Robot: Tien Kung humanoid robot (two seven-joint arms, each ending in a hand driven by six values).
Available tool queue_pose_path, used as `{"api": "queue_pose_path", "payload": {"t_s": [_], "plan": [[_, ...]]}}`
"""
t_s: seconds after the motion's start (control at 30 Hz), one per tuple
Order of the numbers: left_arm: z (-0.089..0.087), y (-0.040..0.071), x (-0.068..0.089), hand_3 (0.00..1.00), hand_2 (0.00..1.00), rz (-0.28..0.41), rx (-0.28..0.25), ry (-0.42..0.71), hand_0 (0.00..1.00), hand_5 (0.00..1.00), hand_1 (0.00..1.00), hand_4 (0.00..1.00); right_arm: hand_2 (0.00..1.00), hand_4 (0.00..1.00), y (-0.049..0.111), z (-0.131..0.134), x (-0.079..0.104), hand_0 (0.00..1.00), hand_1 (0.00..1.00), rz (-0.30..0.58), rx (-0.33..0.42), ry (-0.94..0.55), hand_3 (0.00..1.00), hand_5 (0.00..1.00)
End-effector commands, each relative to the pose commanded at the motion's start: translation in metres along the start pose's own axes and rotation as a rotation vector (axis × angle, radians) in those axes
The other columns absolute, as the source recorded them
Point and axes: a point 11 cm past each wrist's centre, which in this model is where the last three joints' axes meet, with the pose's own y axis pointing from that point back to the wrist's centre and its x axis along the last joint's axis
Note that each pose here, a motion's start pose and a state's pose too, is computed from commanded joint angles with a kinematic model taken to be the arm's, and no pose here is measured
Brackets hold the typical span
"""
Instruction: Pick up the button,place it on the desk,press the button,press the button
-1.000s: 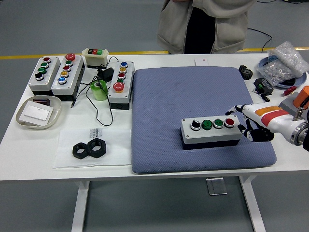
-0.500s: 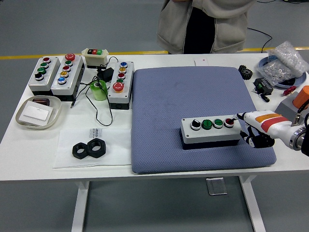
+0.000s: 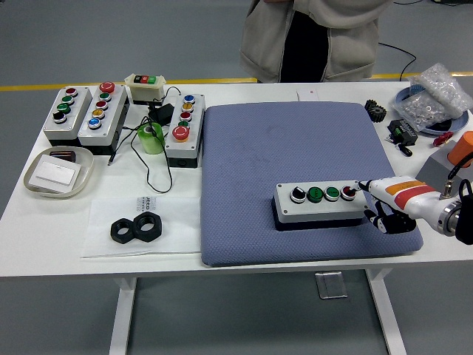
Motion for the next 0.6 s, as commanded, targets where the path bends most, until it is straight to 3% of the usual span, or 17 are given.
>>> {"api": "queue_pose_path", "payload": {"t_s": [0.23, 0.6], "plan": [[0.000, 0.000, 0.000, 0.830, 0.879, 0.000, 0.000, -0.001, 0.732, 0.998, 0.827, 0.637, 0.208, 0.469, 0.007, -0.009, 0.022, 0.292, 0.079, 0.087, 0.033, -0.008, 0.788, 0.002], [0.000, 0.000, 0.000, 0.830, 0.879, 0.000, 0.000, 0.000, 0.732, 0.998, 0.826, 0.636, 0.207, 0.471, 0.002, -0.027, 0.017, 0.289, 0.078, 0.066, 0.082, -0.002, 0.788, 0.002]]}}
